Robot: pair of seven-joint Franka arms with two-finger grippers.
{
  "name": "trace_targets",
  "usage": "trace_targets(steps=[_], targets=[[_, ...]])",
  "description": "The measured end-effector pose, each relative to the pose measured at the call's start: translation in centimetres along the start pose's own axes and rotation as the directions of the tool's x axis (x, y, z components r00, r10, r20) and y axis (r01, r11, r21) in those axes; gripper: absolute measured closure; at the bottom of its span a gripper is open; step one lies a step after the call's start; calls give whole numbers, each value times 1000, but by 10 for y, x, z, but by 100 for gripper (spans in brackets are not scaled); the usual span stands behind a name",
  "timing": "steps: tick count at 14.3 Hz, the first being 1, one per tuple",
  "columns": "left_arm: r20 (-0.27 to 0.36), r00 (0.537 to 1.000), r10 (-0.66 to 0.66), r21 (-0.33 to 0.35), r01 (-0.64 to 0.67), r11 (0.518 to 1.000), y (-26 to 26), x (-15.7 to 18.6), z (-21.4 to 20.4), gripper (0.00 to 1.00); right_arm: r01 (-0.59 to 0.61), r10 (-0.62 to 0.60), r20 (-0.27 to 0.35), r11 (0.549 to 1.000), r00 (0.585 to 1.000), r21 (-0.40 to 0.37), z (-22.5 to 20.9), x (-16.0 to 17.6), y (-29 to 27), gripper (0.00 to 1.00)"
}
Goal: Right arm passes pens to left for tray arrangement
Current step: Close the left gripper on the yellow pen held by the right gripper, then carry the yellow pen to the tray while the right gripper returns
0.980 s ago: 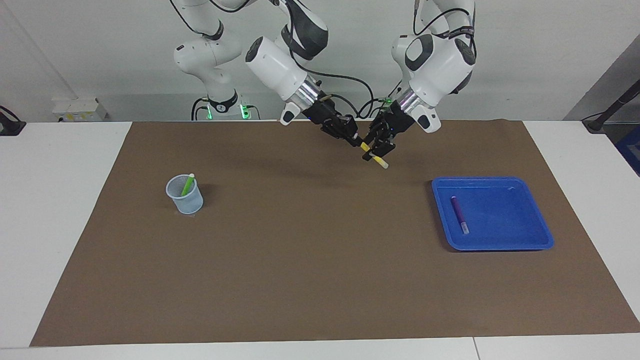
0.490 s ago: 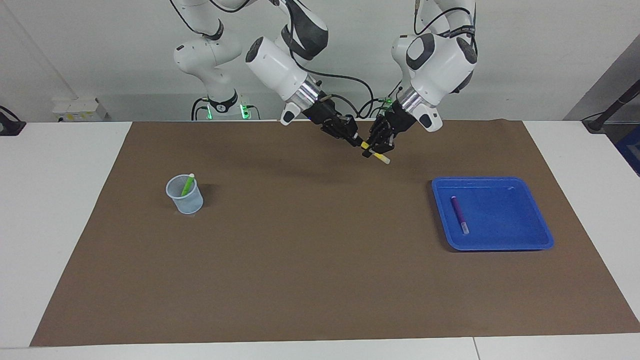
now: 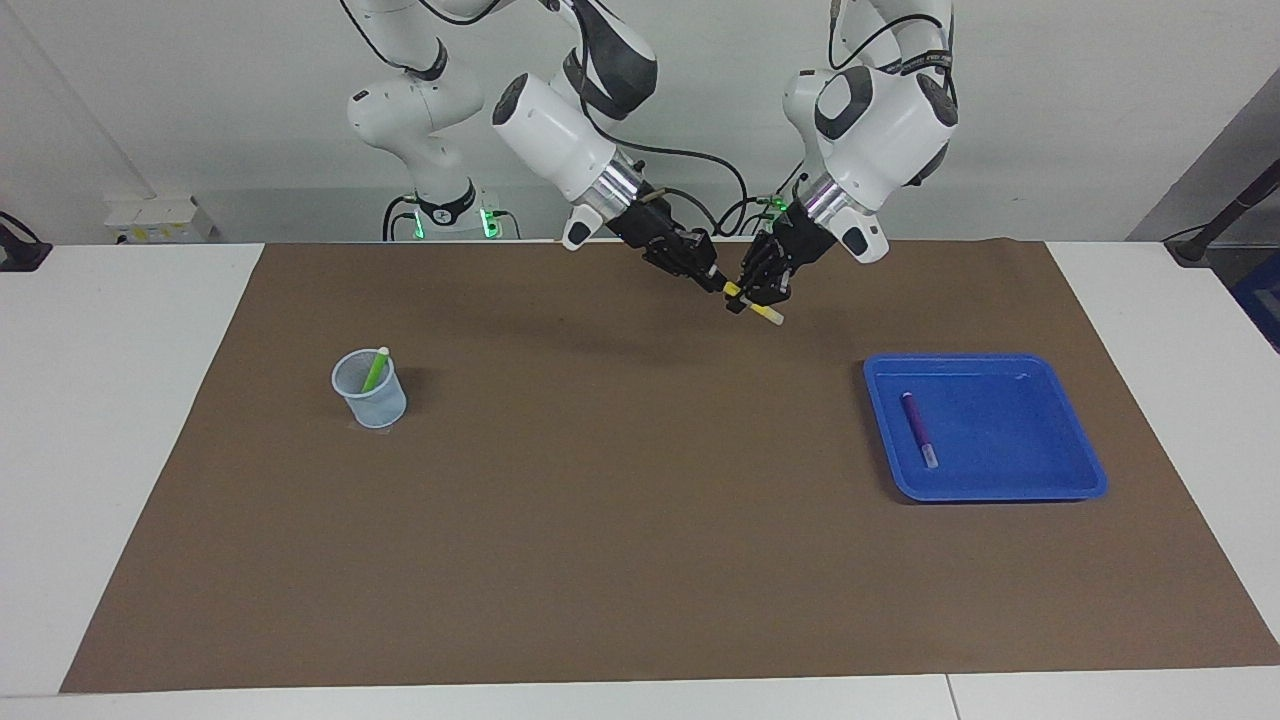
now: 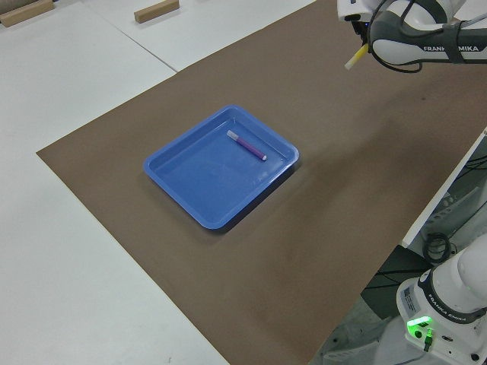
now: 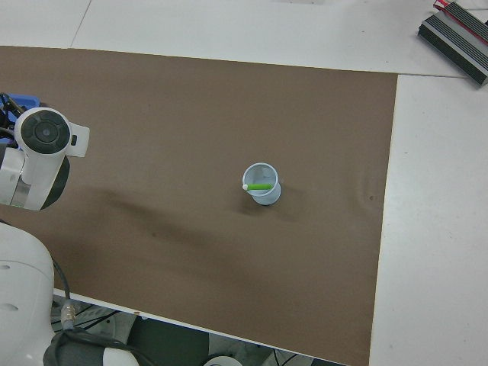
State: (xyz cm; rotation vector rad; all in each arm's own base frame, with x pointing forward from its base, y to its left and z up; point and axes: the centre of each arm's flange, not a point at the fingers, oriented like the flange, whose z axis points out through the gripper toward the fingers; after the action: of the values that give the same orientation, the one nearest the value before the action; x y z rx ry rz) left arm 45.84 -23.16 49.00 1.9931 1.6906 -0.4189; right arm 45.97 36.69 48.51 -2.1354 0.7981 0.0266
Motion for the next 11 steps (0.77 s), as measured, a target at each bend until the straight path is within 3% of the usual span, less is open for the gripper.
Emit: trace_targets(steps=[2,7,8,11], targets=[[1,1000,2,-1,-2,1000,0,1,-2,82,-3,3,-3,1000,1000,1,-1,2,0,64],[1,1000,27,-3,-27,1000,3,10,-8,82,-10,11,24,1000,1000,-19,-4,7,1,7],[1,999,50,2,-50,999,3,13,-9,82,13,-11,43,999,999,-47,-7,13,3,0],[11,984,177,39,-177,983,2,31,-17,82,251,-232,115,949,966,-194,-32,52,14,0]])
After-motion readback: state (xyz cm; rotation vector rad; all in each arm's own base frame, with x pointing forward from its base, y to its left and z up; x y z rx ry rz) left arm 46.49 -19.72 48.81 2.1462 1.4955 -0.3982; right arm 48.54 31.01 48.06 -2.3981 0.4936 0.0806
